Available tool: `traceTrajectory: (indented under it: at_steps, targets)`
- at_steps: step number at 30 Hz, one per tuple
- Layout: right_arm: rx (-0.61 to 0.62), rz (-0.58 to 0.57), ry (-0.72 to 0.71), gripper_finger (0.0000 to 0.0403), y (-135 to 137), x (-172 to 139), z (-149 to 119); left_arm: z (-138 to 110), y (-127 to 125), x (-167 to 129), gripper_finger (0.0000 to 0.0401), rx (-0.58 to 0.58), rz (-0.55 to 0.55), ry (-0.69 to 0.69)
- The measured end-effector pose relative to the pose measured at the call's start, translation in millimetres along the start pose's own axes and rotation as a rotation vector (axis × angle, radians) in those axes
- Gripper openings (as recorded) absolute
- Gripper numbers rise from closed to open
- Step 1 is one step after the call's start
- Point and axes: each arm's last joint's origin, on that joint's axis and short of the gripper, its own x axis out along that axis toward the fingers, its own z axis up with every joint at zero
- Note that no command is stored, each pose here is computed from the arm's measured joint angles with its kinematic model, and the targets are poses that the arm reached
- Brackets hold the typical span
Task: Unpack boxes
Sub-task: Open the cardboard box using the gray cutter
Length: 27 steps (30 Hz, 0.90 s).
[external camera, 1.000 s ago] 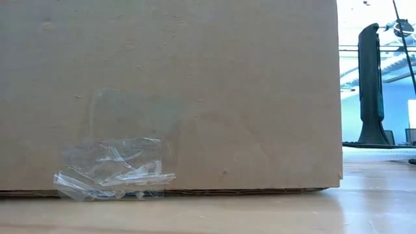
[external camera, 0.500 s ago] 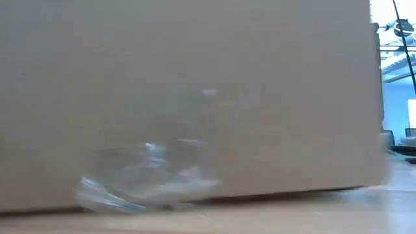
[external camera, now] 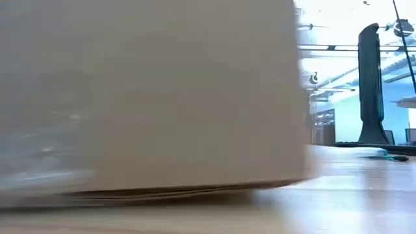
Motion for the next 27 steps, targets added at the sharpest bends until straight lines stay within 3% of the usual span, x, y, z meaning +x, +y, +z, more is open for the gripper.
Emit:
traceTrajectory:
  at_steps: [7,10,13,15,19,22,27]
  targets:
    - [-0.015,-0.005,-0.047,0.013,-0.2,2.0,0.8,31.2,-13.5,-35.8,0.021,0.025,0.032,-0.12]
    - [-0.018,0.005,-0.072,0.013,0.1,1.9,1.6,42.6,-27.9,-31.4,0.0209,0.023,-0.094,-0.156]
    - [-0.022,0.005,-0.072,0.013,0.2,1.9,1.6,51.4,-56.0,-9.4,0.0209,0.03,-0.326,-0.129]
    - [-0.026,0.002,-0.074,0.013,-0.1,1.9,1.7,49.1,-74.4,15.5,0.0209,0.052,-0.369,-0.057]
    - [-0.032,-0.003,-0.083,0.013,-0.8,1.8,2.2,25.2,-95.4,76.1,0.0209,0.064,-0.272,0.223]
    - [-0.037,-0.006,-0.086,0.013,-1.2,1.8,2.5,19.9,-105.9,106.5,0.0209,0.083,-0.268,0.298]
    - [-0.042,-0.013,-0.084,0.013,-1.3,1.7,4.3,23.5,-100.0,122.9,0.0209,0.176,-0.195,0.283]
